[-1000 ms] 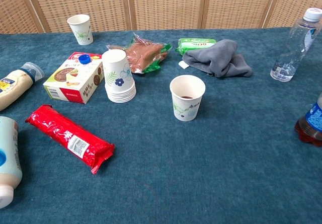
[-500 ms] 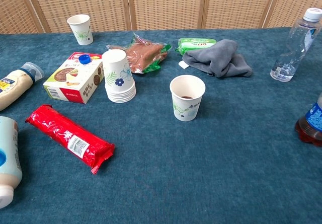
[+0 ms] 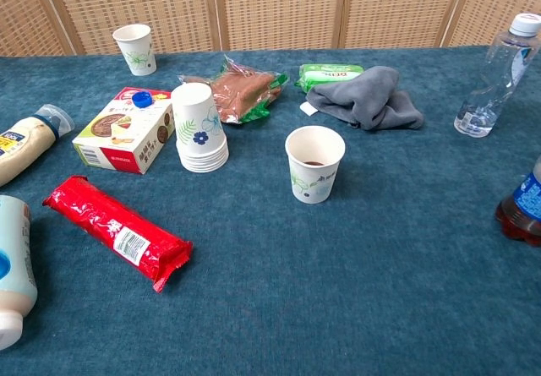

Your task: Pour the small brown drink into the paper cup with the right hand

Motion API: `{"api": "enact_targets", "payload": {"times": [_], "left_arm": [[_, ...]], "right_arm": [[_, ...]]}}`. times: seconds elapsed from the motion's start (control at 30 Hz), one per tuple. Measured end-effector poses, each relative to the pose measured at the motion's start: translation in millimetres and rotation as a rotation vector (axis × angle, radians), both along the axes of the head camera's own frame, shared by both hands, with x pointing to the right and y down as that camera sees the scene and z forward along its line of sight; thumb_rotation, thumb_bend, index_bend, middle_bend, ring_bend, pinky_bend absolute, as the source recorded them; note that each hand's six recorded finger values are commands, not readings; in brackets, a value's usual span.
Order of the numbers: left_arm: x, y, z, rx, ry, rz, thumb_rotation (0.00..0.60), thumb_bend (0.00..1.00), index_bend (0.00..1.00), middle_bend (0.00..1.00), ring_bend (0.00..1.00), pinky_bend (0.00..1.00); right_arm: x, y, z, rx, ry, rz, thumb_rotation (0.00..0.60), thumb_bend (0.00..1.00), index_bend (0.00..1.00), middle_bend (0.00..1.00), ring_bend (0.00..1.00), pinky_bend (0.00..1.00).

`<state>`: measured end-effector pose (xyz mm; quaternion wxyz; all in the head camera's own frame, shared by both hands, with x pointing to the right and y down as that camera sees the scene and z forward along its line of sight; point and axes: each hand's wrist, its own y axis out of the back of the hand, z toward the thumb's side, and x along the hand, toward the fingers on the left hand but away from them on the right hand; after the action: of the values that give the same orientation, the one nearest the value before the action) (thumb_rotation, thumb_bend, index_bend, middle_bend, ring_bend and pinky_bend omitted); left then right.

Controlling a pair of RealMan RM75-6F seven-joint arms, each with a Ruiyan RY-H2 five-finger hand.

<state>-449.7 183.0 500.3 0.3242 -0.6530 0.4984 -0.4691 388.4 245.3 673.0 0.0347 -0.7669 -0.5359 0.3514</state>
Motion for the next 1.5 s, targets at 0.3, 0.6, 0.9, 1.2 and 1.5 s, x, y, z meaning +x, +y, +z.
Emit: {"api": "enact_targets", "payload": {"times": [0.3, 0.6, 0.9, 1.2, 1.5], "left_arm": [[1.9, -0.1, 2.9, -0.008, -0.009, 0.002, 0.6, 0.26, 0.0, 0.0, 0.0, 0.0], [3.7, -0.2, 5.1, -0.016, -0.015, 0.006, 0.6, 0.26, 0.0, 0.0, 0.0, 0.0], [2.3, -0.6, 5.1, -0.017, -0.015, 0.003, 0.6, 0.26, 0.0, 0.0, 0.0, 0.0], [1.9, -0.7, 5.3, -0.018, -0.015, 0.002, 0.6, 0.26, 0.0, 0.0, 0.0, 0.0], [1.8, -0.8, 5.5, -0.019, -0.016, 0.002, 0.6, 0.26, 0.0, 0.0, 0.0, 0.0]], "right_arm": [[-2.8, 2.9, 8.5, -0.015, -0.074, 0.05, 0.6, 0.0, 0.0, 0.0, 0.0, 0.0], [-15.3, 5.6, 15.6, -0.028, -0.163, 0.067, 0.6, 0.0, 0.0, 0.0, 0.0, 0.0], [-25.3, 6.8, 20.5, -0.031, -0.195, 0.072, 0.6, 0.0, 0.0, 0.0, 0.0, 0.0], [-33.1, 5.5, 24.8, -0.017, -0.23, 0.101, 0.6, 0.0, 0.0, 0.0, 0.0, 0.04], [-29.7, 6.8, 29.6, 0.005, -0.238, 0.156, 0.6, 0.26, 0.04, 0.15, 0.0, 0.23]]}}
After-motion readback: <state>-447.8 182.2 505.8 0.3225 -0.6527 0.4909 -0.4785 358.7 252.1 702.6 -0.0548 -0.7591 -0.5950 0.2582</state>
